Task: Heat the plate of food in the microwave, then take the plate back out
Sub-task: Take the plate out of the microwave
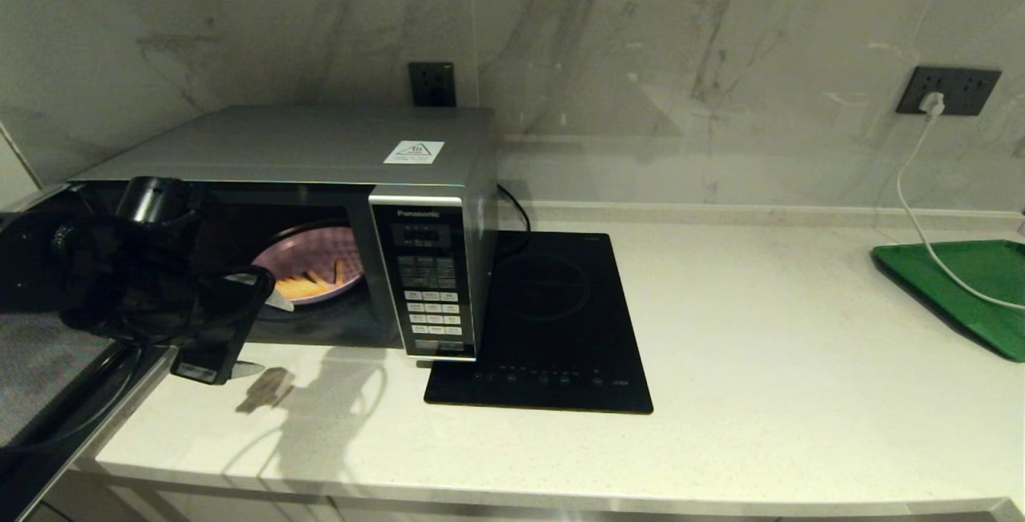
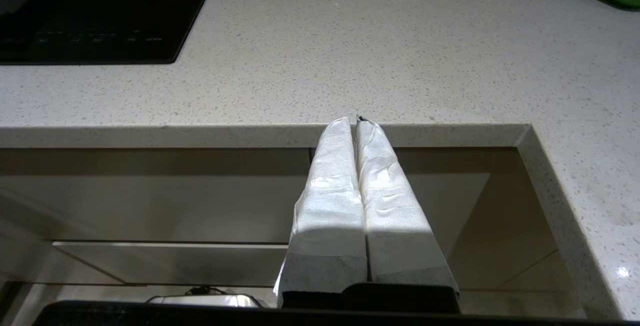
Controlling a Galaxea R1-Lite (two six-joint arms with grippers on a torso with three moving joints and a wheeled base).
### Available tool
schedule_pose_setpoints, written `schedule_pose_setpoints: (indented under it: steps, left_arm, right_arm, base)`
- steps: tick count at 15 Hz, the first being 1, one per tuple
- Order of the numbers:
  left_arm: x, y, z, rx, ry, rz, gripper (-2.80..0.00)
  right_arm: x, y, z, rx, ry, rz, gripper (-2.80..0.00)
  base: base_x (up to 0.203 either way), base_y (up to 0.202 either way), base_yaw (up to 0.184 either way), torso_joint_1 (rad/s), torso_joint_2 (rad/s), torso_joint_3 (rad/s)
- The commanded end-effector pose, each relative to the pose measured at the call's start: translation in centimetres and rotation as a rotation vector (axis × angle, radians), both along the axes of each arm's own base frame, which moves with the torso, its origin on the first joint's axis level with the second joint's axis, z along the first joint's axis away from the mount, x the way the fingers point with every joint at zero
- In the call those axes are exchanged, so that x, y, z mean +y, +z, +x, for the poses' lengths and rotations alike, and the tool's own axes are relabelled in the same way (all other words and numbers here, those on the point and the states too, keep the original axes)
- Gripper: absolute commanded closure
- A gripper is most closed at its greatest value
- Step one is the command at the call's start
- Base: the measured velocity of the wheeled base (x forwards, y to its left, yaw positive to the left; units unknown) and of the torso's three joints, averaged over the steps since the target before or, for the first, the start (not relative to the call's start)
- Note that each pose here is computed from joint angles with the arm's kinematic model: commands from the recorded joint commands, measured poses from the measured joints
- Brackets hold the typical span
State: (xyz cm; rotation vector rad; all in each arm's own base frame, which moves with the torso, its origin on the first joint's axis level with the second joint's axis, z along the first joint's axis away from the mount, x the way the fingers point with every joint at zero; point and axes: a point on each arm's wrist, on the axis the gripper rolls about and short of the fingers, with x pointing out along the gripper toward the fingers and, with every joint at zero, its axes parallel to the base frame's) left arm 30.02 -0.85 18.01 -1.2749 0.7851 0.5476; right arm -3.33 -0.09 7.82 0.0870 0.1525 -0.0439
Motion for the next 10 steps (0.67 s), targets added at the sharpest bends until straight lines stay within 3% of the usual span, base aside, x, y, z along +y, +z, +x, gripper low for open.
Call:
schedule_pose_setpoints:
  steps: [1, 4, 10]
  left_arm:
    - [1.7, -1.7, 0.7, -0.017, 0.018, -0.089, -2.8]
    - [2.7, -2.5, 1.5, -0.153, 0.014, -0.112, -2.8]
    - [4.0, -5.4, 4.3, -0.098, 0.04, -0.111, -2.8]
  right_arm:
    - [0.0, 0.0, 0.0, 0.001, 0.0, 0.0, 0.0]
    - [0.0, 0.0, 0.0, 0.004, 0.0, 0.0, 0.0]
    - [0.0, 0.0, 0.0, 0.002, 0.0, 0.0, 0.0]
  base:
    - [0.0, 0.0, 0.0, 0.0, 0.0, 0.0]
    - [0.0, 0.0, 0.0, 0.0, 0.0, 0.0]
    - [0.0, 0.0, 0.0, 0.0, 0.0, 0.0]
